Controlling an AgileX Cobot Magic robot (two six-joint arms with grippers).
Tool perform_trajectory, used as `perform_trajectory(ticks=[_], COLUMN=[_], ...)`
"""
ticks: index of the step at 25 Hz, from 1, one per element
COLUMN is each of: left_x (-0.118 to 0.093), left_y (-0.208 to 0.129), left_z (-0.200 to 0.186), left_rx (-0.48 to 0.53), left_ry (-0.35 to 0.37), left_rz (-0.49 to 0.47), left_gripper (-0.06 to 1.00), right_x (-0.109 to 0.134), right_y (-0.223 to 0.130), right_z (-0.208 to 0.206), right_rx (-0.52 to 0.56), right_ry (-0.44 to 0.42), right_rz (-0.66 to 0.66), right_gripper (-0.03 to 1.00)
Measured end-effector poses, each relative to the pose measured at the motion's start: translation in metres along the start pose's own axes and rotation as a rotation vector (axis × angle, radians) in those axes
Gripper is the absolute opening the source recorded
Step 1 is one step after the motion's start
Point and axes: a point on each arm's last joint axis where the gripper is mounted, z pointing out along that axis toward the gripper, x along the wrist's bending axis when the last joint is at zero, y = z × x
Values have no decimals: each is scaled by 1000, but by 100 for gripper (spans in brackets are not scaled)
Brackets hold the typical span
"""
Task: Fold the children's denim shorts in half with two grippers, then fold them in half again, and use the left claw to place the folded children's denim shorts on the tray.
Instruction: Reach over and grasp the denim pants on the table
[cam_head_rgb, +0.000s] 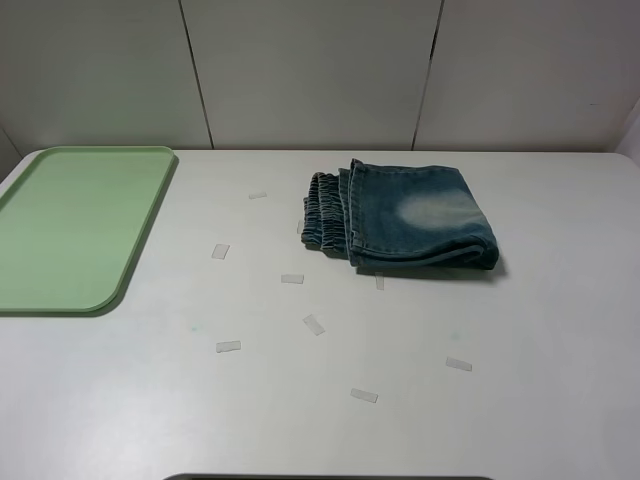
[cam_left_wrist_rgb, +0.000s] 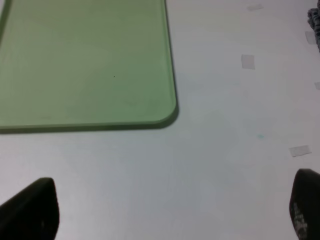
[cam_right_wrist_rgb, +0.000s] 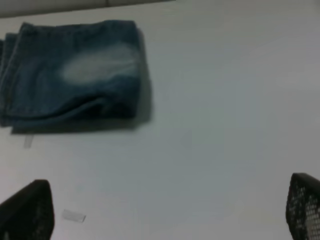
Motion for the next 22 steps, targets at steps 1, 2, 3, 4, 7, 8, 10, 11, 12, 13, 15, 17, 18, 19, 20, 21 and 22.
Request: perform_trajectory(ticks=[1, 2, 3, 4, 7, 8, 10, 11, 12, 13, 15, 17, 18, 19, 20, 21, 22], left_x=[0, 0, 0, 0, 0, 0, 0, 0, 0, 0, 0, 0, 0, 0, 0, 0, 0], left_y=[0, 0, 0, 0, 0, 0, 0, 0, 0, 0, 0, 0, 0, 0, 0, 0, 0], left_z=[0, 0, 0, 0, 0, 0, 0, 0, 0, 0, 0, 0, 0, 0, 0, 0, 0], left_rx=[0, 0, 0, 0, 0, 0, 0, 0, 0, 0, 0, 0, 0, 0, 0, 0, 0], left_ry=[0, 0, 0, 0, 0, 0, 0, 0, 0, 0, 0, 0, 0, 0, 0, 0, 0], left_rz=[0, 0, 0, 0, 0, 0, 0, 0, 0, 0, 0, 0, 0, 0, 0, 0, 0], left_gripper=[91, 91, 91, 91, 91, 91, 91, 91, 91, 91, 91, 91, 91, 91, 91, 91, 91], right_x=[0, 0, 0, 0, 0, 0, 0, 0, -1, 0, 0, 0, 0, 0, 0, 0, 0], right_y=[0, 0, 0, 0, 1, 1, 1, 2, 3, 4, 5, 6, 6, 7, 7, 7, 6], right_z=[0, -1, -1, -1, -1, -1, -1, -1, -1, -1, -1, -1, -1, -2, -2, -3, -3], right_rx=[-5, -11, -17, -19, -29, -31, -38, -45, -55, -63, -81, -86, -88, -96, -109, -124, -146], right_ry=[-13, -27, -39, -49, -63, -68, -73, -73, -74, -73, -72, -71, -71, -70, -69, -68, -66], right_rz=[7, 16, 23, 26, 18, 8, -4, -7, -10, -11, -14, -14, -14, -15, -15, -16, -17], right_gripper=[70, 70, 70, 70, 70, 70, 70, 70, 70, 70, 70, 70, 70, 70, 70, 70, 70])
